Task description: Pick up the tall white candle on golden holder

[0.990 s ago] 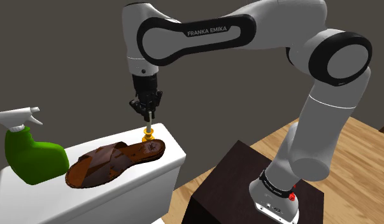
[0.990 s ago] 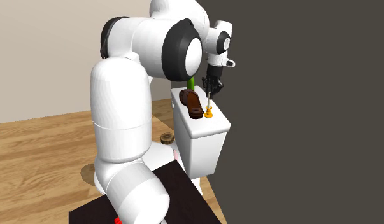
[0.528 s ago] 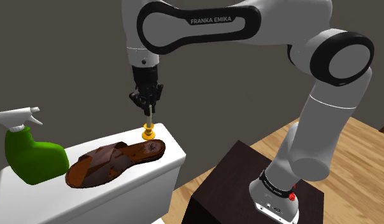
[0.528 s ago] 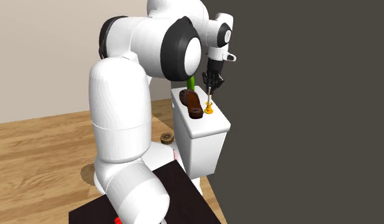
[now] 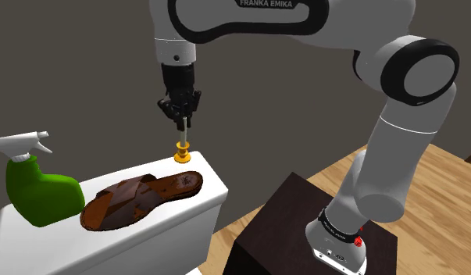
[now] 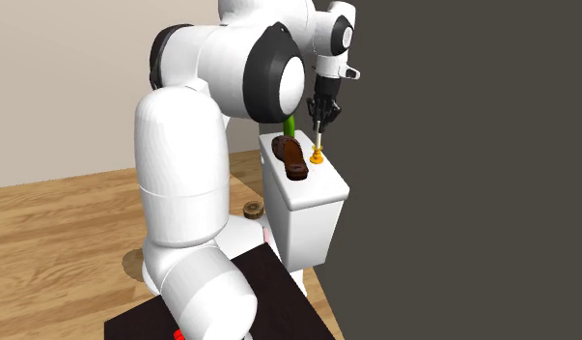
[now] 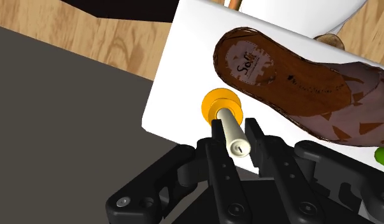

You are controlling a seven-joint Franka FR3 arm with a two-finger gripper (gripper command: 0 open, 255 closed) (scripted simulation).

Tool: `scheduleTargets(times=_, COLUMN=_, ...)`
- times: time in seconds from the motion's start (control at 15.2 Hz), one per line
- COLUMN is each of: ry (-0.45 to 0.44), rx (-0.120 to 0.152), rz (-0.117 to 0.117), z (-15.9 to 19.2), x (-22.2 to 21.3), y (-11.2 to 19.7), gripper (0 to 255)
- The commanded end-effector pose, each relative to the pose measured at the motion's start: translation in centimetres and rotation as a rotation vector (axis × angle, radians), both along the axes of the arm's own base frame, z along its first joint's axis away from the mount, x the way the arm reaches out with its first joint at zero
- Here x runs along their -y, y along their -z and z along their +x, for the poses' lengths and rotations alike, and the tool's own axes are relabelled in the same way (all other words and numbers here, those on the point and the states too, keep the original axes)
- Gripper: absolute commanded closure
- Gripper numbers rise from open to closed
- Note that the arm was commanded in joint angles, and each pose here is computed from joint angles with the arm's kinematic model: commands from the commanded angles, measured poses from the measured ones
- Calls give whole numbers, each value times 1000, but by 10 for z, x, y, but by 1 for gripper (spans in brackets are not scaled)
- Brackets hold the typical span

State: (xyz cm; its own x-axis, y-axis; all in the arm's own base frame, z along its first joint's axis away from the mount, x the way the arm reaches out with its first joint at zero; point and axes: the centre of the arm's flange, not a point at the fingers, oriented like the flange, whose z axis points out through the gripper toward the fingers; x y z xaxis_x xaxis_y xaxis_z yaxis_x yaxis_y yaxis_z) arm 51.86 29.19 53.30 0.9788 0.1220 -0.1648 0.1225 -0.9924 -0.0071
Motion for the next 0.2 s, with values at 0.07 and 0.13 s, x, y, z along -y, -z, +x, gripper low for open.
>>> scheduleTargets(times=0.07, ry=0, rx=0, rz=0, z=0, x=0, y=-13, gripper=255)
scheduleTargets(times=0.13, ry=0, rx=0, rz=0, z=0, x=0, y=-13, gripper=255)
